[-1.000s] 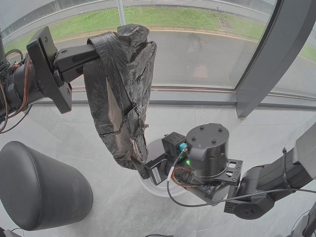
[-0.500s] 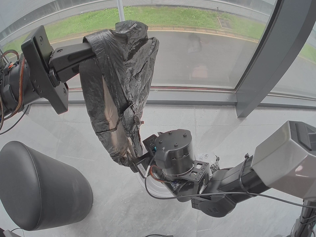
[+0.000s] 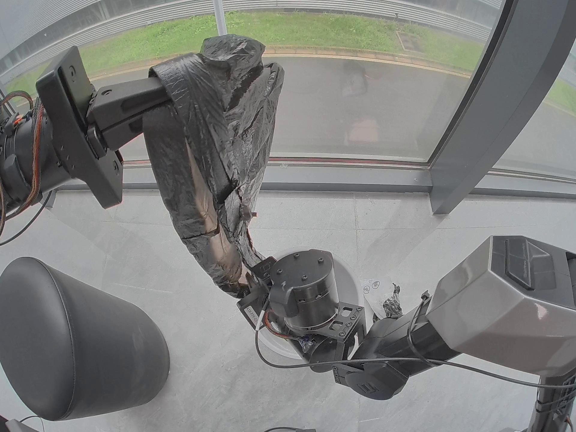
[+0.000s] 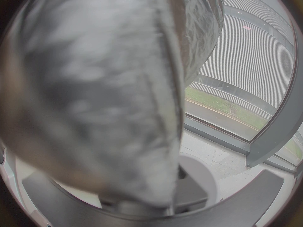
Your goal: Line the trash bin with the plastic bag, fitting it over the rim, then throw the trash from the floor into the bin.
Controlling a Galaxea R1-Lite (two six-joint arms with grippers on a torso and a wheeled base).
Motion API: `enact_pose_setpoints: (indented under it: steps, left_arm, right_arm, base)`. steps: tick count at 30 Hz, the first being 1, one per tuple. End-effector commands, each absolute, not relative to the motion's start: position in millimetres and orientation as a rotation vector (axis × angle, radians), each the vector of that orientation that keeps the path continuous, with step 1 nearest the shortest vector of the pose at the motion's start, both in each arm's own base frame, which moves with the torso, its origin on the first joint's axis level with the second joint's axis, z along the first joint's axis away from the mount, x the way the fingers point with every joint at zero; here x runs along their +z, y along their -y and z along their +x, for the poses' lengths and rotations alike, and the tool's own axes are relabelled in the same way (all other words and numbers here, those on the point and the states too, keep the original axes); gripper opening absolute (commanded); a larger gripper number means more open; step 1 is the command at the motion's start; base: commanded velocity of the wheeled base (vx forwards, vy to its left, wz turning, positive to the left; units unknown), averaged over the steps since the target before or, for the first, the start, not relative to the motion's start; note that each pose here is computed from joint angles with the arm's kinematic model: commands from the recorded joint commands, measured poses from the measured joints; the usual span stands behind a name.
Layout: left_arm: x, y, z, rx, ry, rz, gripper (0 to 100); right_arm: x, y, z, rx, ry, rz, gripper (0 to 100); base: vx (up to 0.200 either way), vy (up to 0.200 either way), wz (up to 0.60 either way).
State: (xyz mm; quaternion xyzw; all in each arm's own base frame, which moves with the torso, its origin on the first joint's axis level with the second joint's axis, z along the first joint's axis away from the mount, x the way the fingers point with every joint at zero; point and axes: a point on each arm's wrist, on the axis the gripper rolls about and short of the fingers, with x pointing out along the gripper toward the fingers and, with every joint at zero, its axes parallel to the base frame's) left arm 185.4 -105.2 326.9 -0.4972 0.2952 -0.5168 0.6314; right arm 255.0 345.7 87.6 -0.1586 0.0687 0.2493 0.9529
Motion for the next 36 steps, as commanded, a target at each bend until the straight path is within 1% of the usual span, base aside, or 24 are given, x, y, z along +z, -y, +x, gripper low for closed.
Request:
enact_pose_setpoints:
  steps: [1, 8, 9, 13, 14, 15, 17, 20, 23, 26, 28, 30, 31, 33, 36]
  left_arm:
    - [327.6, 105.0, 185.1, -1.184, -0.674, -1.139, 0]
    - [326.2, 104.9, 184.8, -1.182, -0.677, -1.138, 0]
    - [322.0, 104.7, 184.4, -1.174, -0.687, -1.138, 0]
    - [315.8, 104.0, 182.9, -1.161, -0.701, -1.139, 0]
    - [306.2, 103.4, 182.6, -1.14, -0.716, -1.132, 0]
    - [302.3, 103.1, 182.0, -1.133, -0.715, -1.121, 0]
    - [298.3, 102.3, 181.1, -1.129, -0.712, -1.105, 0]
    - [281.6, 99.3, 175.3, -1.119, -0.692, -1.021, 0]
    - [276.7, 97.6, 173.2, -1.112, -0.689, -1.0, 0]
    - [270.4, 96.8, 172.1, -1.09, -0.719, -0.988, 0]
    - [268.8, 96.8, 172.1, -1.082, -0.73, -0.985, 0]
    - [262.1, 98.4, 172.3, -1.059, -0.751, -0.95, 0]
    - [262.1, 98.4, 172.3, -1.059, -0.751, -0.95, 0]
    - [257.2, 103.6, 172.9, -1.04, -0.739, -0.903, 0]
    - [250.5, 109.4, 175.1, -1.03, -0.77, -0.882, 0]
  right_arm:
    - [85.6, -345.1, 253.8, 0.509, -0.14, -0.323, 0]
    - [81.3, -337.9, 248.3, 0.501, -0.148, -0.359, 0]
    - [85.7, -332.7, 245.8, 0.482, -0.143, -0.377, 0]
    - [96.7, -325.7, 241.7, 0.478, -0.134, -0.37, 0]
    - [110.3, -316.7, 241.5, 0.46, -0.122, -0.357, 0]
    - [114.5, -311.8, 241.0, 0.453, -0.123, -0.357, 0]
    - [117.2, -307.4, 240.1, 0.446, -0.127, -0.36, 0]
    - [128.3, -288.6, 237.6, 0.419, -0.148, -0.353, 0]
    - [129.9, -279.1, 238.1, 0.401, -0.16, -0.335, 0]
    - [131.1, -260.7, 238.7, 0.361, -0.194, -0.265, 0]
    - [130.6, -257.2, 237.7, 0.354, -0.206, -0.25, 0]
    - [130.1, -246.0, 234.2, 0.327, -0.26, -0.174, 0]
    - [130.1, -246.0, 234.2, 0.327, -0.26, -0.174, 0]
    - [137.4, -239.6, 229.8, 0.315, -0.289, -0.104, 0]
    - [146.5, -233.3, 222.9, 0.327, -0.323, -0.053, 0]
  base:
    - [0.0, 0.0, 0.0]
    - [0.0, 0.0, 0.0]
    - [0.0, 0.0, 0.0]
    - [0.0, 0.0, 0.0]
    - [0.0, 0.0, 0.0]
    - [0.0, 0.0, 0.0]
    - [0.0, 0.0, 0.0]
    - [0.0, 0.0, 0.0]
    - [0.0, 0.0, 0.0]
    - [0.0, 0.0, 0.0]
    - [0.0, 0.0, 0.0]
    - [0.0, 0.0, 0.0]
    - [0.0, 0.0, 0.0]
    - [0.0, 0.0, 0.0]
    - [0.0, 0.0, 0.0]
